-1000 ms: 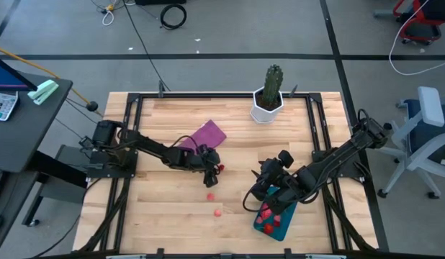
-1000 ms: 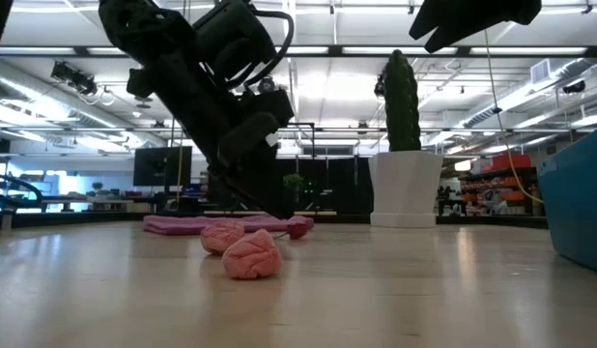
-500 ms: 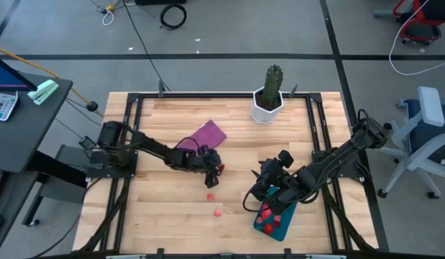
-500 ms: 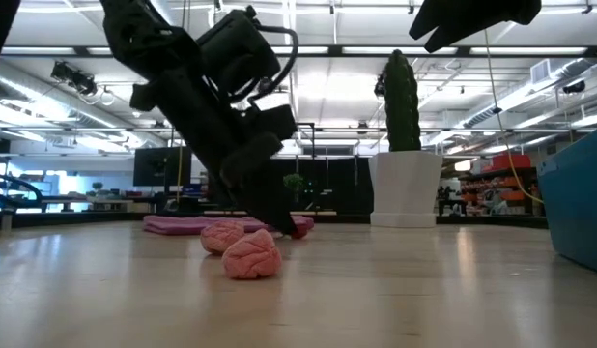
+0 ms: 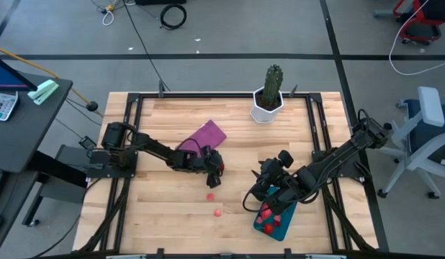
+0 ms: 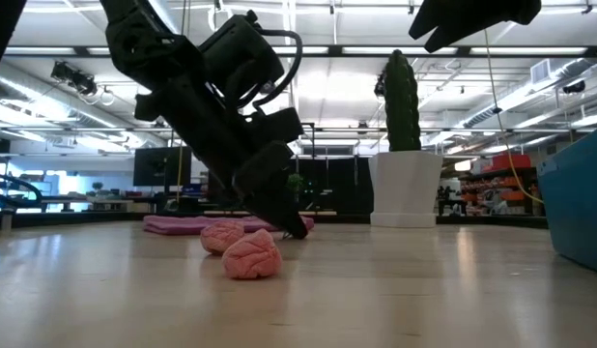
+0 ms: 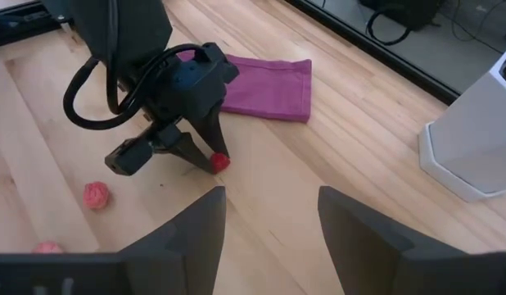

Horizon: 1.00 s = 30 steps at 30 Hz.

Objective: Pick and placing Produce into tupperware
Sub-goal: Put the cherry into the blue bin

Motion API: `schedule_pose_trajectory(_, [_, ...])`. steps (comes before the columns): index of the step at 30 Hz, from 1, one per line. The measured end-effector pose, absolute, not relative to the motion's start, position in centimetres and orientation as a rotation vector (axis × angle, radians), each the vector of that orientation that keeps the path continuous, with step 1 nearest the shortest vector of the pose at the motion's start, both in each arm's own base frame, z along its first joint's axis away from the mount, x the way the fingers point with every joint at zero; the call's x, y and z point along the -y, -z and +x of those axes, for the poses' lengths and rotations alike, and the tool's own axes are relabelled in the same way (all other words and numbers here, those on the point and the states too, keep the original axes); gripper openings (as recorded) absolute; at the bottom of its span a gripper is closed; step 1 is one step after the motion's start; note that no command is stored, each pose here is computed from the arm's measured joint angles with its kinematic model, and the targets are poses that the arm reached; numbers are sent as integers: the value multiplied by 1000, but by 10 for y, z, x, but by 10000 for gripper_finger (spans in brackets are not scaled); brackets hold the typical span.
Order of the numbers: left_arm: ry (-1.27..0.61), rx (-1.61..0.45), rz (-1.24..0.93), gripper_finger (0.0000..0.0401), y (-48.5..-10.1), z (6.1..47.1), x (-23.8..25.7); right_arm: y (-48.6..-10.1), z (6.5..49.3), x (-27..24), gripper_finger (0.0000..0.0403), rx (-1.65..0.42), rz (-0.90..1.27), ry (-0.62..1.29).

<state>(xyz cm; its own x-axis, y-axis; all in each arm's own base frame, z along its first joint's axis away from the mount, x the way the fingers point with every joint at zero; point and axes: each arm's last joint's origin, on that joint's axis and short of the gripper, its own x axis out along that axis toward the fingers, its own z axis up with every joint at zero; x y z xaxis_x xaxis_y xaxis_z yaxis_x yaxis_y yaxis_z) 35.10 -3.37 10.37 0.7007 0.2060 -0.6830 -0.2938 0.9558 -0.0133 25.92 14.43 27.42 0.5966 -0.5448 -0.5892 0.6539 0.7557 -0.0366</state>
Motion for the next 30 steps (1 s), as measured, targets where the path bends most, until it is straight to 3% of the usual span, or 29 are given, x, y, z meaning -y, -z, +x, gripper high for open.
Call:
schedule_pose_trajectory(6, [-277, -731, -128, 38, -104, 352, 34, -274, 259, -144, 203, -616, 191, 701])
schedule_pose_trajectory(12, [-214, -557, -165, 37, -117, 362, 46, -276, 257, -143, 203, -626, 114, 695])
schedule_pose_trajectory(20, [31, -393, -78, 36, -177, 402, 85, -293, 240, -129, 203, -562, 30, 757])
schedule_pose_trajectory(26, [151, -360, 13, 36, -215, 420, 119, -328, 193, -106, 203, -559, 175, 762])
schedule_pose_trajectory(30, [232, -348, 23, 36, -211, 444, 145, -346, 165, -101, 203, -615, 323, 631])
